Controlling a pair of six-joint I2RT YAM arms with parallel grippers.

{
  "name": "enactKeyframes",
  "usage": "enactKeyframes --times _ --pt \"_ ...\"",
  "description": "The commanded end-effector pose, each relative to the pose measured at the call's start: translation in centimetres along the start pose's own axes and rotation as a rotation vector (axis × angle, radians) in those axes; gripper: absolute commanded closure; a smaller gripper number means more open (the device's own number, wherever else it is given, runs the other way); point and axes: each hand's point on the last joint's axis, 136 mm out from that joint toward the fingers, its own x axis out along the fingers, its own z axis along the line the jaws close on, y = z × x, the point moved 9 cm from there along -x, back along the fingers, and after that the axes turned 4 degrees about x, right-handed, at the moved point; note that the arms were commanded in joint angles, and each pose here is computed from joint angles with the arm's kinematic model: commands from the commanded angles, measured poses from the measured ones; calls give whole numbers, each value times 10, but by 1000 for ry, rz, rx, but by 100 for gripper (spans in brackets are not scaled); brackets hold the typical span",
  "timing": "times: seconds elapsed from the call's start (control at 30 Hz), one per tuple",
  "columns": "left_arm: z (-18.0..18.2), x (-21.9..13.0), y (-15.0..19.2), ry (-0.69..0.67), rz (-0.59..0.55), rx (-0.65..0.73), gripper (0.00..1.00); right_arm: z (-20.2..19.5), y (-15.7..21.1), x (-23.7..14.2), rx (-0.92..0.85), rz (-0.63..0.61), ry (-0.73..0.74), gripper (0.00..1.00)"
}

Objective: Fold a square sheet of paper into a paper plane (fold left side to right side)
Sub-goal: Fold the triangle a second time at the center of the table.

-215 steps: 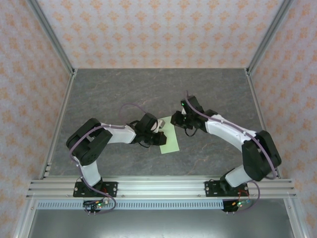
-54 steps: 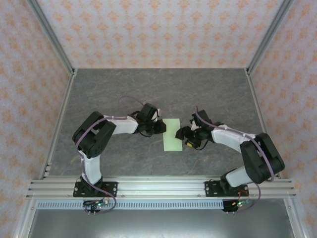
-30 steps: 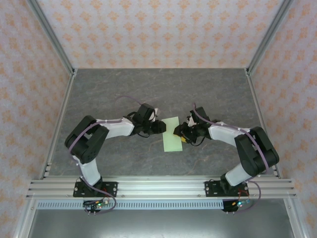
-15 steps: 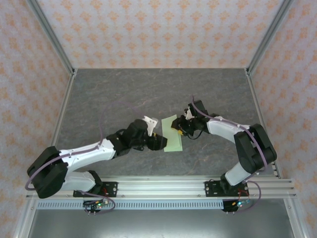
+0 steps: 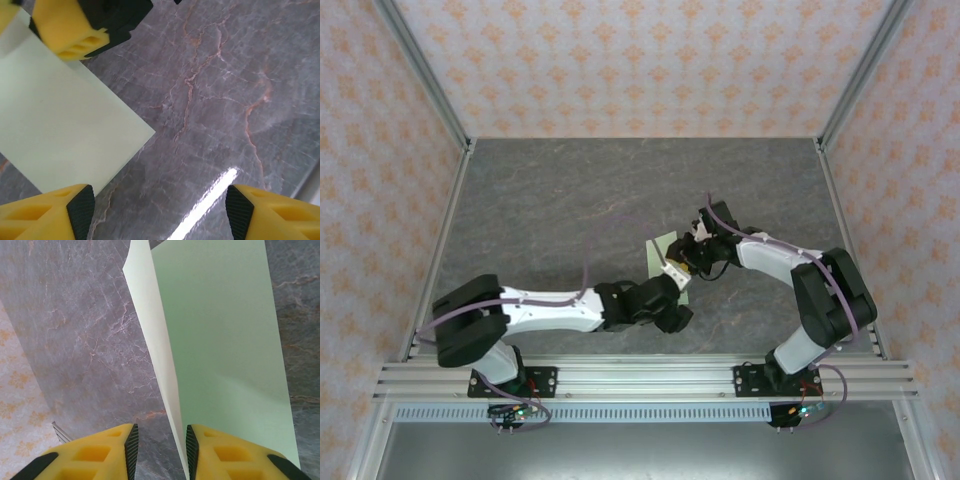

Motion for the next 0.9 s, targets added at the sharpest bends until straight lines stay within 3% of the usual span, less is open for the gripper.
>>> enactKeyframes --times 0.0,0.23,0.53,0.67,0.87 --pt "1 7 -7 -170 27 45 26 4 -3 -3 12 -4 3 66" --pt "5 29 -8 -347 71 64 25 4 -4 -2 21 -5 4 67" --pt "-13 44 -19 -433 45 183 26 3 -5 2 27 2 9 67" --pt "-10 54 -14 -489 77 206 36 2 -5 3 29 5 14 67" --pt "-7 50 -14 -516 68 204 58 0 -6 3 29 1 30 67"
